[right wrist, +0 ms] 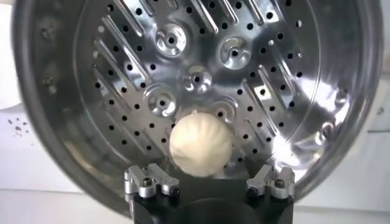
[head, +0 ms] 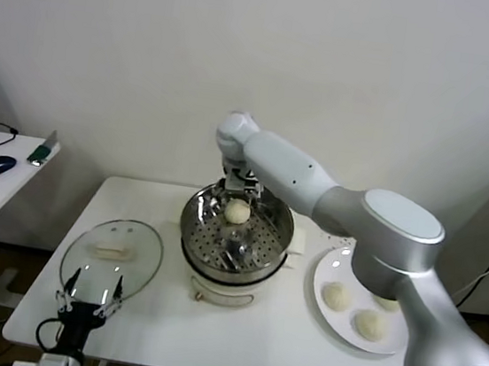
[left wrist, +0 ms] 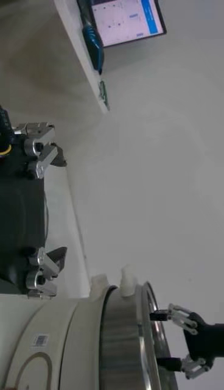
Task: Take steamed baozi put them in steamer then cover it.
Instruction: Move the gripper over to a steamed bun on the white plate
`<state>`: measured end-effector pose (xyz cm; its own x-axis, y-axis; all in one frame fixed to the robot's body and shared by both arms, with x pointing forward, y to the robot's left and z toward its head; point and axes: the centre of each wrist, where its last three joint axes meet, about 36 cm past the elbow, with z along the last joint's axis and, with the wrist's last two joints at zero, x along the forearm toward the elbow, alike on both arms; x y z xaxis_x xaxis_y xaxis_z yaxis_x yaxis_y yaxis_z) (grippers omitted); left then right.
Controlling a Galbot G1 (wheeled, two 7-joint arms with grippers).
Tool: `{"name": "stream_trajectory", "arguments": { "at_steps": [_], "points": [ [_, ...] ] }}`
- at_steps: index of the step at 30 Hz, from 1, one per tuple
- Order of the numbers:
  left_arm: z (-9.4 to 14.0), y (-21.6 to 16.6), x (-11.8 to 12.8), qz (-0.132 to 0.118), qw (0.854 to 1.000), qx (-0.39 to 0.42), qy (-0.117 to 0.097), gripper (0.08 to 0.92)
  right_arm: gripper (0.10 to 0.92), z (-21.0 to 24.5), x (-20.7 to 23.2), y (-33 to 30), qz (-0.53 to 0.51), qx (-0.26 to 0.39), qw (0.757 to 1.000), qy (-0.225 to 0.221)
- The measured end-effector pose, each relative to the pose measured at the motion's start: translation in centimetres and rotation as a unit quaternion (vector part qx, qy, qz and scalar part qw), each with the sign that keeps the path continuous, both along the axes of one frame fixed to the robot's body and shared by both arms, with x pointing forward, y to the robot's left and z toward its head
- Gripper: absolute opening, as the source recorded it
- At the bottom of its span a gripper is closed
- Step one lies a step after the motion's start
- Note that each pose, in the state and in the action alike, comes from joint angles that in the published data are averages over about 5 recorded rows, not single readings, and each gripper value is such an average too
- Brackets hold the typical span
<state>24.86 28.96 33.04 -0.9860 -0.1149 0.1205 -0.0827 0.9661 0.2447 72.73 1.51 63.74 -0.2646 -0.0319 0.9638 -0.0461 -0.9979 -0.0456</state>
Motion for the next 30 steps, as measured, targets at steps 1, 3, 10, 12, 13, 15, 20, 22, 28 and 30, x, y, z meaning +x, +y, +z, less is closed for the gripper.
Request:
{"name": "stream_trajectory", "arguments": {
  "at_steps": [1, 3, 10, 12, 13, 15, 20, 22, 28, 30],
  "points": [
    [0.0, 0.0, 0.0, 0.0, 1.0, 0.0, 0.0, 0.823, 0.823, 0.7, 0.0, -0.5, -0.006, 0.007, 1.0, -0.001],
    [0.1, 0.0, 0.0, -0.001, 1.0, 0.001, -0.001, 0.823, 0.823, 2.2, 0.1, -1.8, -0.023, 0.021, 1.0, -0.002],
    [0.2, -0.2, -0.1, -0.005, 1.0, 0.001, -0.001, 0.823, 0.823, 6.3, -0.1, -9.3, -0.128, 0.066, 0.99, 0.01],
    [0.2, -0.3, -0.1, -0.006, 1.0, 0.001, 0.0, 0.823, 0.823, 6.7, -0.2, -12.1, -0.167, 0.079, 0.983, 0.018],
    [0.2, -0.3, -0.1, -0.006, 1.0, 0.0, 0.0, 0.823, 0.823, 6.7, -0.3, -13.5, -0.187, 0.085, 0.979, 0.022],
    [0.3, -0.3, -0.2, -0.007, 1.0, 0.0, -0.001, 0.823, 0.823, 6.4, -0.6, -16.4, -0.228, 0.097, 0.968, 0.031],
    [0.4, -0.4, -0.2, -0.007, 1.0, 0.001, -0.001, 0.823, 0.823, 4.4, -2.2, -23.5, -0.334, 0.128, 0.932, 0.047],
    [0.4, -0.4, -0.2, -0.008, 1.0, 0.002, -0.001, 0.823, 0.823, 3.1, -3.0, -26.0, -0.377, 0.14, 0.914, 0.055],
    [0.3, -0.6, -0.3, -0.008, 1.0, 0.003, 0.001, 0.823, 0.823, -2.3, -5.9, -32.2, -0.494, 0.155, 0.851, 0.086],
    [0.3, -0.7, -0.4, -0.008, 1.0, 0.004, 0.003, 0.823, 0.823, -4.2, -6.8, -33.7, -0.525, 0.154, 0.831, 0.097]
  ]
}}
